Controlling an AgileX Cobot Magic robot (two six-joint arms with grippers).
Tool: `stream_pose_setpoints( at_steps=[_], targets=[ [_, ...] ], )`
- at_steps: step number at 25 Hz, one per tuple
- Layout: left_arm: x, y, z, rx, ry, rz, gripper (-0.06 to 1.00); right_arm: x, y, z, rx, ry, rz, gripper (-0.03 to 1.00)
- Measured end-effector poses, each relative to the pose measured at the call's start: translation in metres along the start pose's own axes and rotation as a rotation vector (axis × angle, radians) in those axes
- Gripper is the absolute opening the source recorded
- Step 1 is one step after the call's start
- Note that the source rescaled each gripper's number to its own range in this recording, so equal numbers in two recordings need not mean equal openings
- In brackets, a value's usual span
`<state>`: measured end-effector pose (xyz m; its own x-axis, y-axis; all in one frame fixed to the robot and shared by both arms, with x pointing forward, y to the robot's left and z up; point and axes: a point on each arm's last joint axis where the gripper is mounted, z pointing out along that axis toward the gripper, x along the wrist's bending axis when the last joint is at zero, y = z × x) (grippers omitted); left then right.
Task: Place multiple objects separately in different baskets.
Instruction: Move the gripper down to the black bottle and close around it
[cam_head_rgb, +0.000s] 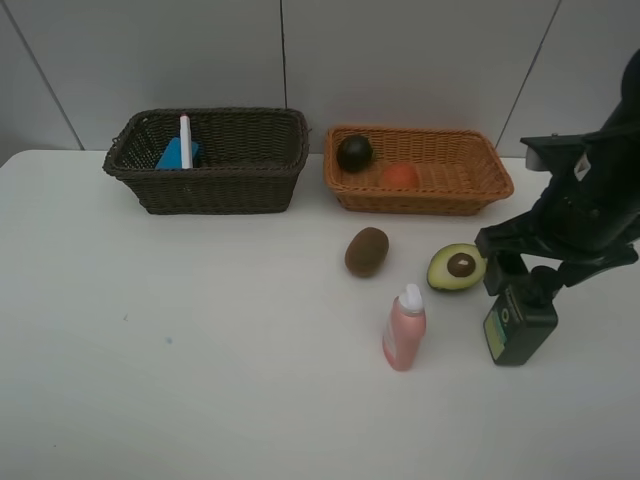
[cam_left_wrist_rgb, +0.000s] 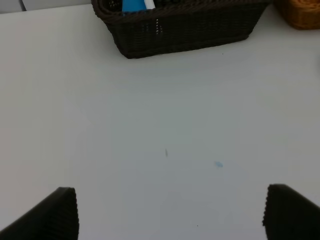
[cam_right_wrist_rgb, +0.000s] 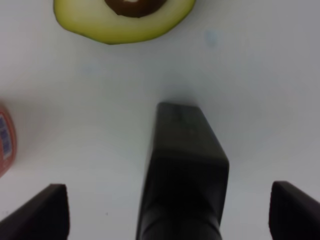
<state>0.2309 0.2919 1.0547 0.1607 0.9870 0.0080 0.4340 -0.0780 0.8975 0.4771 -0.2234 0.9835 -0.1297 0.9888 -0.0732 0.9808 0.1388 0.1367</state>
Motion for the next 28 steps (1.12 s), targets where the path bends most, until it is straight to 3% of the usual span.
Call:
stream_pose_setpoints(
  at_steps=[25,28],
  targets=[
    [0.000,0.000,0.000,0.000,0.000,0.000,0.91,0.002,-0.007,0.045,0.044,-0.021,-0.013,1.00],
    [0.000,0.000,0.000,0.000,0.000,0.000,0.91,0.002,-0.007,0.045,0.046,-0.021,-0.013,0.89]
  ],
)
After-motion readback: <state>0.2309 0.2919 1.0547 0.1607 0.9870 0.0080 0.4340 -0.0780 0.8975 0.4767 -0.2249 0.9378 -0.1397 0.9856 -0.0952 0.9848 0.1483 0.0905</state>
